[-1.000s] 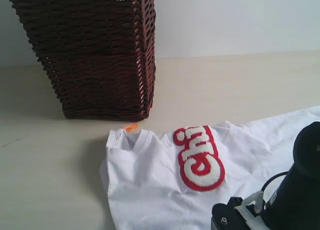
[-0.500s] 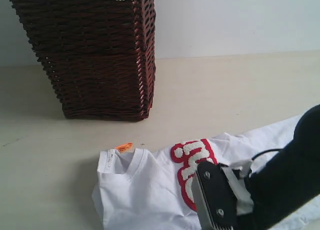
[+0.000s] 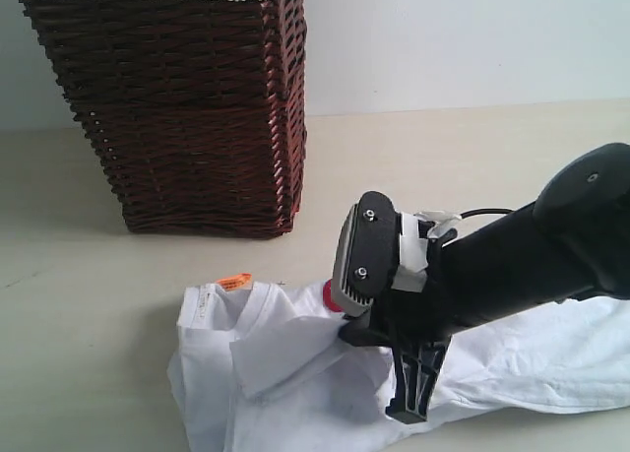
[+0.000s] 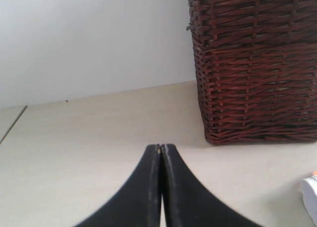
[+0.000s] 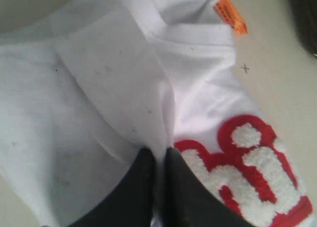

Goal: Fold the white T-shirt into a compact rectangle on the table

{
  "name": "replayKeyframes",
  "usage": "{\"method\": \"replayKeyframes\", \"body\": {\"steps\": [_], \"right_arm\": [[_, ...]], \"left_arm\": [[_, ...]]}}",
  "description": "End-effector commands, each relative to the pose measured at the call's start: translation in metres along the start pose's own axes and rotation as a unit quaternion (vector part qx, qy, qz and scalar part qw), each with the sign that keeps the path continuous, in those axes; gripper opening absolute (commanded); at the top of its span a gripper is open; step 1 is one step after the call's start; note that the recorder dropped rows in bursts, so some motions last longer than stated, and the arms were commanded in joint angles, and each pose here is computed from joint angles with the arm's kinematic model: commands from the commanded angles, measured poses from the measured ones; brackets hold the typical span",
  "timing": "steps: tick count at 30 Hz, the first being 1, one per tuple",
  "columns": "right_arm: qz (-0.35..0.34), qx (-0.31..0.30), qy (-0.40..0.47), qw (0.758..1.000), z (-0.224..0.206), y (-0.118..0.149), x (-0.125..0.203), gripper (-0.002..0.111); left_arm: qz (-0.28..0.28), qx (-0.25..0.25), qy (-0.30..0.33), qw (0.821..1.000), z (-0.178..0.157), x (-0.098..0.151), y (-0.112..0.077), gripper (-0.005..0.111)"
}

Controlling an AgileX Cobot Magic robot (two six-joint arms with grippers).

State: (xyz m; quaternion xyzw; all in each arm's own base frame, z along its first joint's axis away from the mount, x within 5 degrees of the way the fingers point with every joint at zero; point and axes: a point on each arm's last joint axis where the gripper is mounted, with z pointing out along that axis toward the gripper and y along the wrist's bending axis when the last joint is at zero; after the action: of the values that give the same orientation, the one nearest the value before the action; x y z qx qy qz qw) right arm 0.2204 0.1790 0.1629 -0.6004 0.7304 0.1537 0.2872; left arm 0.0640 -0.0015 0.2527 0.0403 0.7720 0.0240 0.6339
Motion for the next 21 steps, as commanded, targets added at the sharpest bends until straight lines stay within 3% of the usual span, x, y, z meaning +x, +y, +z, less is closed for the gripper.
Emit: {"method": "replayKeyframes", "body": {"steps": [1,4,7,9,12,21], "right_arm": [[0.01,0.059,0.029,0.998,0.01,-0.013,0.008,0.0],[0.013,0.064,0.041,0.997,0.016,-0.015,0.012,0.001],[0.027,0.069,0.043,0.996,0.018,-0.016,0.014,0.013],[0.058,0.082,0.036,0.994,0.018,-0.018,0.013,0.025],[0.142,0.127,0.014,0.982,0.014,-0.029,0.007,0.054],[0.165,0.173,-0.033,0.97,-0.008,-0.042,-0.015,0.057]], "left_arm": [[-0.001,-0.002,-0.002,1.0,0.0,0.001,0.0,0.0],[-0.001,-0.002,-0.002,1.0,0.0,0.001,0.0,0.0],[-0.001,-0.002,-0.002,1.0,0.0,0.001,0.0,0.0],[-0.001,-0.002,-0.002,1.0,0.0,0.001,0.0,0.0],[-0.001,-0.002,-0.002,1.0,0.0,0.001,0.0,0.0],[-0.001,-0.002,-0.002,1.0,0.0,0.001,0.0,0.0]]}}
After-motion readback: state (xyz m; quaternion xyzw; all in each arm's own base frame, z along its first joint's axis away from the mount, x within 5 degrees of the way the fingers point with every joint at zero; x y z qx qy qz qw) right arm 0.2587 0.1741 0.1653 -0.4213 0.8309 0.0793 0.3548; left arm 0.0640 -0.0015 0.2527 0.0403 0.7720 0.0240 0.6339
